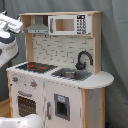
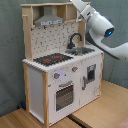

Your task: Play with the kitchen

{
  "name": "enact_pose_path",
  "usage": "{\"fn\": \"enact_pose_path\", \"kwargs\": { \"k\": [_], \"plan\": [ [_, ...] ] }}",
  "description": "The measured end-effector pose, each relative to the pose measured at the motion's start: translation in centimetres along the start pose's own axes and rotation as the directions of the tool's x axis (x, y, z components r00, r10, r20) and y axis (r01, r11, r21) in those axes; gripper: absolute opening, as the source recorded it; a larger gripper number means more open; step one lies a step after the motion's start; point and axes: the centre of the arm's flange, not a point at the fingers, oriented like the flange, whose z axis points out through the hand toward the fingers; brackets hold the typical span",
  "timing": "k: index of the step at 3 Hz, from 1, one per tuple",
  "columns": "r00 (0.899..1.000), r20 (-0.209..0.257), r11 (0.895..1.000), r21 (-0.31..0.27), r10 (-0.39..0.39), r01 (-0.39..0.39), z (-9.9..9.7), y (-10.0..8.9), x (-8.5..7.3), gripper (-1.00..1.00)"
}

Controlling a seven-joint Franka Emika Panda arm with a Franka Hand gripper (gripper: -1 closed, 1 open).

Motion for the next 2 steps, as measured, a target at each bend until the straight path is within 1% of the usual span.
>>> {"fn": "enact_pose_path", "kwargs": {
  "k": [1,2],
  "plan": [
    [0.999,0.038,0.999,-0.027,0.034,-0.033,-0.37,-0.31,0.92,1.0],
    [0.994,0.079,0.997,-0.045,0.071,-0.068,-0.78,-0.69,1.85,1.0]
  ]
}}
